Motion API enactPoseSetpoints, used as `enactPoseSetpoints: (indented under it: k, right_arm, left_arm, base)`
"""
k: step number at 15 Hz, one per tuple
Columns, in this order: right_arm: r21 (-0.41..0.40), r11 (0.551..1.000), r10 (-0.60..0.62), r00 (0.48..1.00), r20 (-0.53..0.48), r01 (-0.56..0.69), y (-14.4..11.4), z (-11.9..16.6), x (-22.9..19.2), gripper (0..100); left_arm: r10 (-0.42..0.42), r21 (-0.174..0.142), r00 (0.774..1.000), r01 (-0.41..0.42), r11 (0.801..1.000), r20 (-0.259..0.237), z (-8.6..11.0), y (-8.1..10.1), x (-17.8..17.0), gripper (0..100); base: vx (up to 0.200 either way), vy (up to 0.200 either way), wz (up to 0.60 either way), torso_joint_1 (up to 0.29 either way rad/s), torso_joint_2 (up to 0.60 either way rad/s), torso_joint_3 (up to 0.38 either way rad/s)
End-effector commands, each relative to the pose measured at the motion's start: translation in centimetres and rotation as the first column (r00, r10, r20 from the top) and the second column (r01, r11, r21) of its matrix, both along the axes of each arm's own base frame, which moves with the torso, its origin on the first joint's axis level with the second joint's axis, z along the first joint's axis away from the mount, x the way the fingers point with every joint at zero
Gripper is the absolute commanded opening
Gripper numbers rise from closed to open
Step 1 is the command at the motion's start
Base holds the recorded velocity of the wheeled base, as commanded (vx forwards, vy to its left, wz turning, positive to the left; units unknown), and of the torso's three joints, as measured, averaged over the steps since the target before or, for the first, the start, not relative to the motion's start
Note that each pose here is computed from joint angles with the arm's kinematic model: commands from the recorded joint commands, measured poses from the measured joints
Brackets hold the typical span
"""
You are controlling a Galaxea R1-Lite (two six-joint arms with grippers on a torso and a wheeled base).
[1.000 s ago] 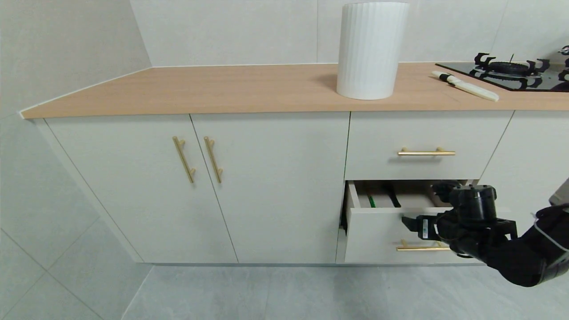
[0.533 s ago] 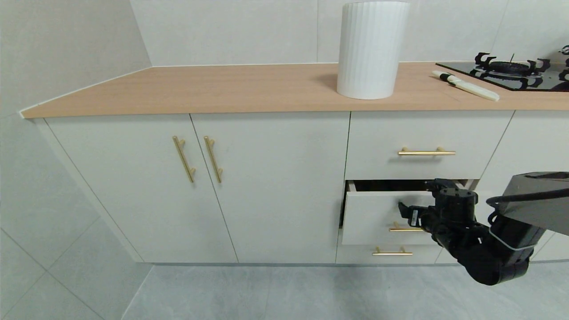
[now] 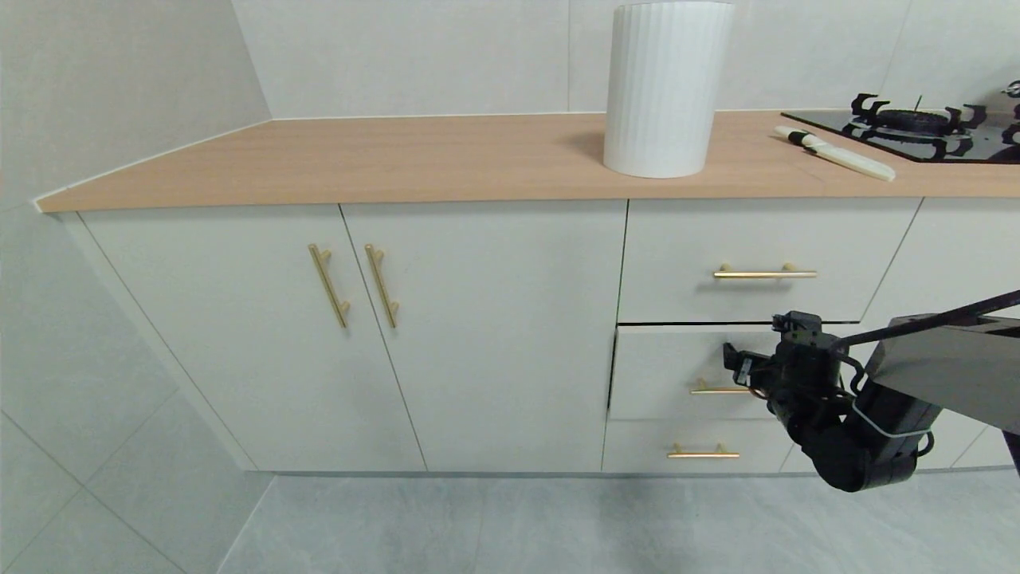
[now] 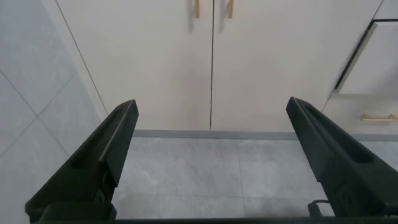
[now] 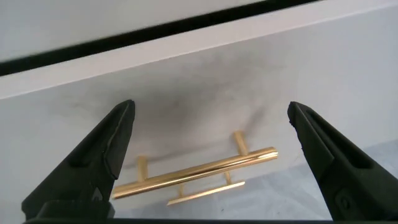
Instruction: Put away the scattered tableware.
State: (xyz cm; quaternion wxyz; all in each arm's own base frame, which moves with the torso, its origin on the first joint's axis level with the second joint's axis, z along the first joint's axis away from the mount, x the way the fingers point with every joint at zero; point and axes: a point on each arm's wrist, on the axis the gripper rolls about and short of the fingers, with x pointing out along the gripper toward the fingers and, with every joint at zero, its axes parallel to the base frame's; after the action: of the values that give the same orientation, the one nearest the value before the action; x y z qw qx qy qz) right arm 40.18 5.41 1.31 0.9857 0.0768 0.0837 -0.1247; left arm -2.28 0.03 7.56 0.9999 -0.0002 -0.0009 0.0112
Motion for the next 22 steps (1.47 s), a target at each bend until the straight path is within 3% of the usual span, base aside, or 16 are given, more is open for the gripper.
enactPoseSetpoints:
  k: [1, 18, 22]
  right_arm:
    - [0.000, 1.000, -0.022, 1.000, 0.013, 0.022, -0.3, -0.3, 0.7, 100]
    - [0.035, 0.999, -0.034, 0.996, 0.077, 0.031, -0.4, 0.9, 1.1, 100]
    - [0.042, 0.999, -0.025, 0.993, 0.119, 0.020, -0.5, 4.6, -1.2, 100]
  left_arm:
    - [0.001, -0.001, 1.000, -0.001, 1.000, 0.000, 0.0, 0.0, 0.0, 100]
    - [0.001, 0.000, 1.000, -0.001, 1.000, 0.000, 0.0, 0.0, 0.0, 100]
    - [0.001, -0.001, 1.000, -0.001, 1.000, 0.000, 0.0, 0.0, 0.0, 100]
  base:
    - [0.000, 0.000, 0.00, 0.000, 0.00, 0.000]
    - [0.000, 0.000, 0.00, 0.000, 0.00, 0.000]
    - [0.000, 0.000, 0.00, 0.000, 0.00, 0.000]
